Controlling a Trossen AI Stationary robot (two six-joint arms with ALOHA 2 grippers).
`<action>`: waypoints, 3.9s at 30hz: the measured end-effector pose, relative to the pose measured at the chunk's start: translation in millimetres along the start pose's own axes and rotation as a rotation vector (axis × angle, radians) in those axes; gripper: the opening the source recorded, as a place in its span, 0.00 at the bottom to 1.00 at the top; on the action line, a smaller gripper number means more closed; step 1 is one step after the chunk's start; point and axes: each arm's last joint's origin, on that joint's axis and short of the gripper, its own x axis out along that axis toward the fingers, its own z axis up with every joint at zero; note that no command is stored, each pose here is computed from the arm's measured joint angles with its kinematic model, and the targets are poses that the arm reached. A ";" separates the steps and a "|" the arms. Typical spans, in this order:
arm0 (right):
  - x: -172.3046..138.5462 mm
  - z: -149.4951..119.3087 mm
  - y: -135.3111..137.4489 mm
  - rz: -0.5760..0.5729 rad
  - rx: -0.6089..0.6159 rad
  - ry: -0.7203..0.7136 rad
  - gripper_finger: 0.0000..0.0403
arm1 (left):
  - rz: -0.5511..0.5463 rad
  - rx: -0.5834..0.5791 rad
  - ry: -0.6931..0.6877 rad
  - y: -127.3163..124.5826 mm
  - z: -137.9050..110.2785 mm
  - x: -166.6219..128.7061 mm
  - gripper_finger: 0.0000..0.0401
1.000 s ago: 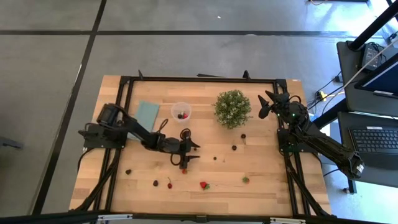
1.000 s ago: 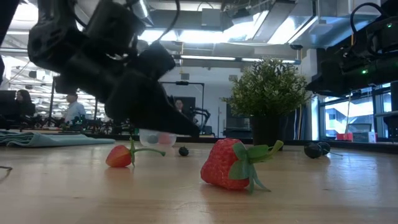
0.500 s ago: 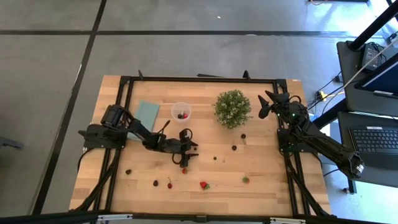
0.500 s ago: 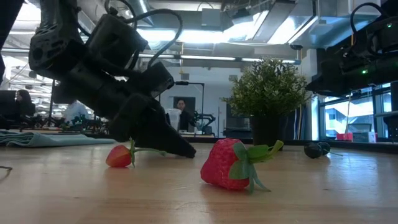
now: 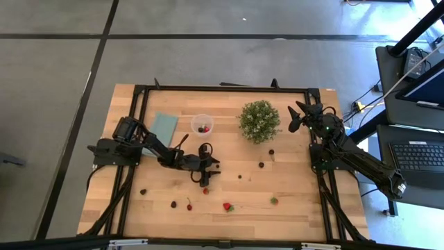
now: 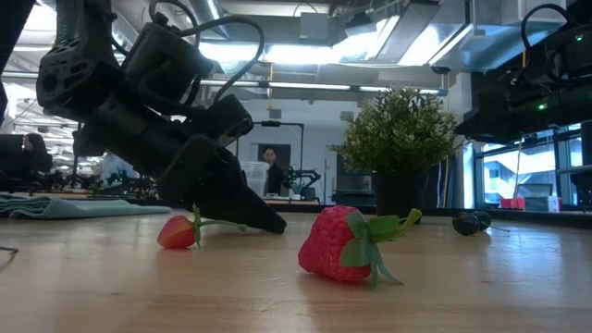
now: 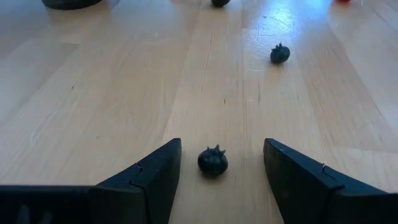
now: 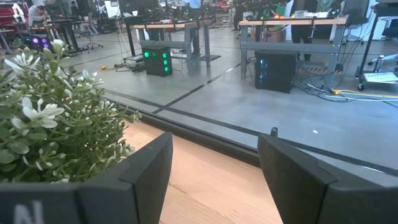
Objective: Pick and placing Produce into tupperware
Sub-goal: Put the blue berry into the transparent container
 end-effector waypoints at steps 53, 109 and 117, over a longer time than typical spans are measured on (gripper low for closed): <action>0.0 0.0 0.0 0.000 0.000 0.000 0.59 | 0.031 -0.075 0.094 0.1 -9.6 -1.6 0.09; 0.0 -0.1 0.0 0.000 -0.005 0.001 0.59 | 0.352 -0.375 0.550 156.9 121.8 -74.1 0.09; 0.0 -0.1 0.0 0.000 -0.005 0.000 0.59 | 0.353 -0.376 0.561 158.5 117.7 -67.5 0.18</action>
